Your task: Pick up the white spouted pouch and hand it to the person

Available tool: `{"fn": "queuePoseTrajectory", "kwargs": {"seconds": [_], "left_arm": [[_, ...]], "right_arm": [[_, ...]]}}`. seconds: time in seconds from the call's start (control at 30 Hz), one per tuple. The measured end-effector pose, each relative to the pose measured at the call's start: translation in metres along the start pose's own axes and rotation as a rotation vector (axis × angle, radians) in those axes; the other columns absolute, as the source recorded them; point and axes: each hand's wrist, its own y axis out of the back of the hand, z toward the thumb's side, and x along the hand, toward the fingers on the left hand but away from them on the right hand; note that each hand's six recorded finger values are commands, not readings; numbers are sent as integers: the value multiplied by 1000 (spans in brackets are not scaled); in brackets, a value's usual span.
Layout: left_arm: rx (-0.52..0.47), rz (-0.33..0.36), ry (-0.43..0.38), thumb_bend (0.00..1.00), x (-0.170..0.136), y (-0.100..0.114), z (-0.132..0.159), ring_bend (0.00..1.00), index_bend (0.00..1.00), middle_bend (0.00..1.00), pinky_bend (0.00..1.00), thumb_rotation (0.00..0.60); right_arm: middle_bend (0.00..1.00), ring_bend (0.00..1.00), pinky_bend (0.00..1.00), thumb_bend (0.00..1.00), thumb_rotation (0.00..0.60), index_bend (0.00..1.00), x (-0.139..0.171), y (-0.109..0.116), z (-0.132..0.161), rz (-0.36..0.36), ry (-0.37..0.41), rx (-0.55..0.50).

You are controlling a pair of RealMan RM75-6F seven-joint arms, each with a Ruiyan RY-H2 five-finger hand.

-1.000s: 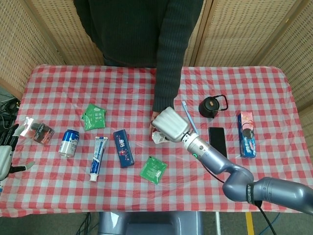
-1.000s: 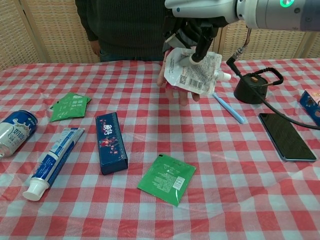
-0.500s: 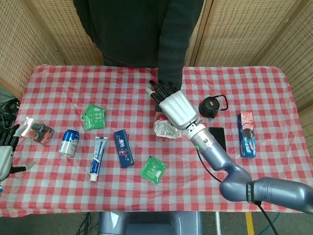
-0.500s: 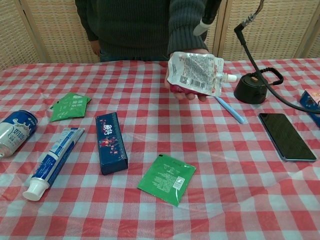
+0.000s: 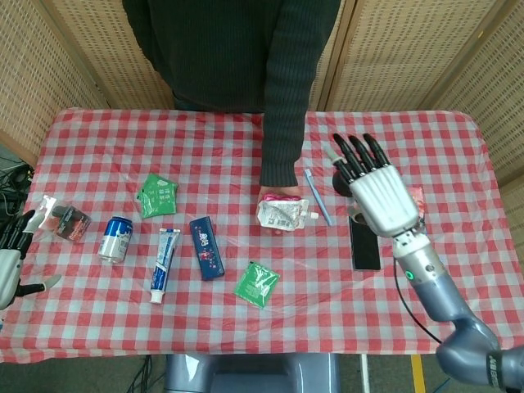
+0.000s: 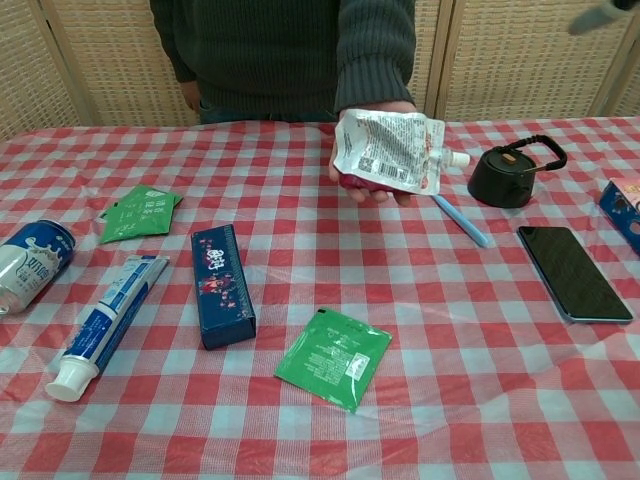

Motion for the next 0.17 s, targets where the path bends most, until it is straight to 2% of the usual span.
{"fn": "queuePoseTrajectory", "kwargs": {"seconds": [0.1, 0.17], "left_arm": [[-5, 8, -13, 0, -4, 3, 3, 0, 0, 0, 0, 600], [-7, 13, -24, 0, -7, 4, 5, 0, 0, 0, 0, 600]], "right_arm": [[0, 0, 0, 0, 600, 9, 43, -17, -24, 13, -78, -54], [0, 0, 0, 0, 600, 0, 72, -33, -36, 53, -135, -102]]}}
